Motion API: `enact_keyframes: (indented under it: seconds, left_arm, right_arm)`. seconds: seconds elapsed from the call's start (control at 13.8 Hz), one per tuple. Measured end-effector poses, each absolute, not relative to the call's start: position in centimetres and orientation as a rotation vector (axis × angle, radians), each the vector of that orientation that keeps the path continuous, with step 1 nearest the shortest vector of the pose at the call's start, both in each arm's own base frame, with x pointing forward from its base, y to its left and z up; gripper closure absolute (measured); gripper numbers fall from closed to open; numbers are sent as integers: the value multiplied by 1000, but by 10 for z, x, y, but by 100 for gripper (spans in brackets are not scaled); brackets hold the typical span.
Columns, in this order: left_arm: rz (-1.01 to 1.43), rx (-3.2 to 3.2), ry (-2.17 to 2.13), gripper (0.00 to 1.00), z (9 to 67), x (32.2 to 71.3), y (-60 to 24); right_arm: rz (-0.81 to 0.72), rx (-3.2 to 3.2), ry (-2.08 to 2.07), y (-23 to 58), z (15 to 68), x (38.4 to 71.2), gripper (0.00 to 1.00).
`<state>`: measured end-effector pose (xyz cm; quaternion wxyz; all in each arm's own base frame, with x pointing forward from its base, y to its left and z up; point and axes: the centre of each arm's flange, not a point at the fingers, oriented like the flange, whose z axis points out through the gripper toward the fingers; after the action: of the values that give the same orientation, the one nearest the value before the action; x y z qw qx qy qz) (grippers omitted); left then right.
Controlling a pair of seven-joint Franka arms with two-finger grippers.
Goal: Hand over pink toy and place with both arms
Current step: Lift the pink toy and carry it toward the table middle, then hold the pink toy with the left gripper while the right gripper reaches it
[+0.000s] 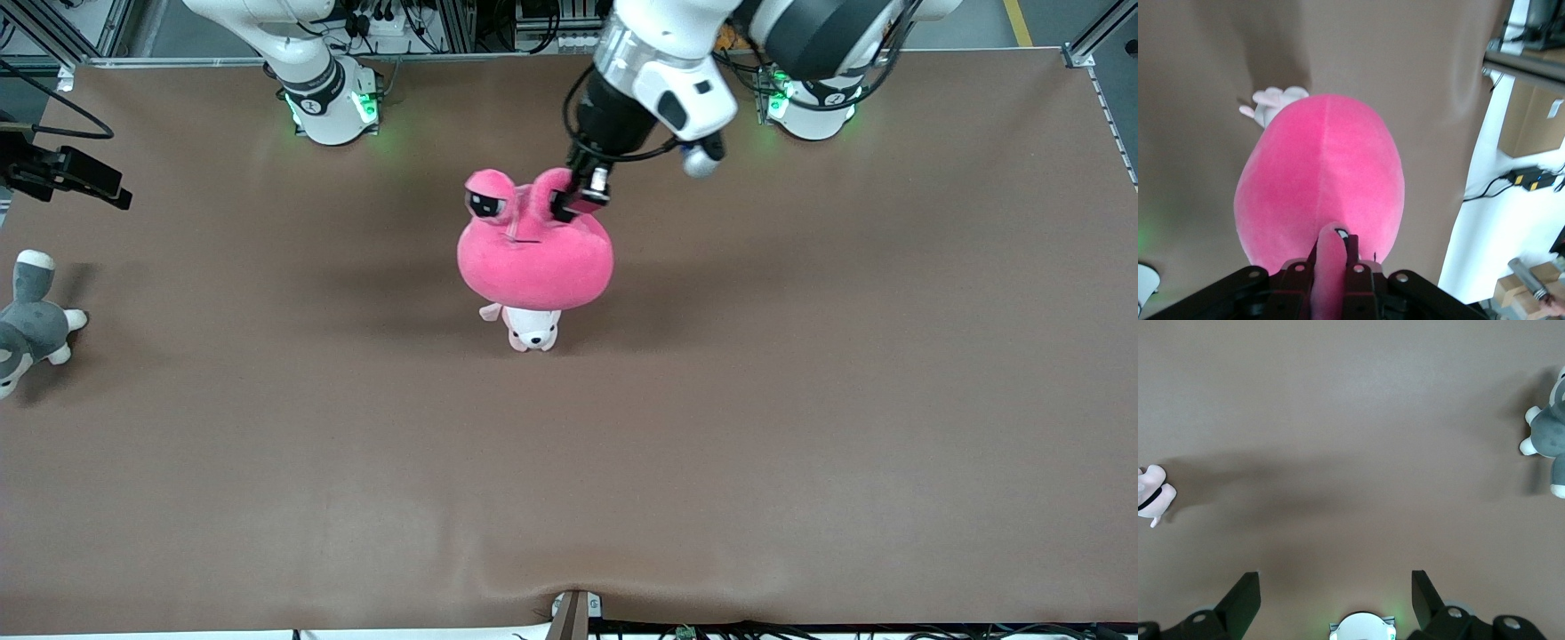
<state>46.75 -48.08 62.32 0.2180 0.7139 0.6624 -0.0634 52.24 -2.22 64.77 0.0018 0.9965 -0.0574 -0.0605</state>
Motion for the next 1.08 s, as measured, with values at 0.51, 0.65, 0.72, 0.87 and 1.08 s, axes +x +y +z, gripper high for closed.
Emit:
enact_keyframes:
  seconds: [0.51,0.65,0.72,0.87,1.08]
  left_arm:
    - [-139,1926,1778,87,566,467,-552]
    - [-63,1923,1763,87,548,458,-575]
    - [-32,1931,1751,87,539,451,-586]
    - [-5,1936,1739,87,527,439,-602]
    - [1,1943,1736,87,521,437,-606]
  right_arm:
    - [-190,3127,-194,-27,648,522,0]
    - [-207,3124,-227,-39,642,525,0]
    - [-230,3118,-237,-43,634,529,0]
    - [-308,3084,-240,-48,604,545,0]
    - [-350,3065,-135,-49,574,571,0]
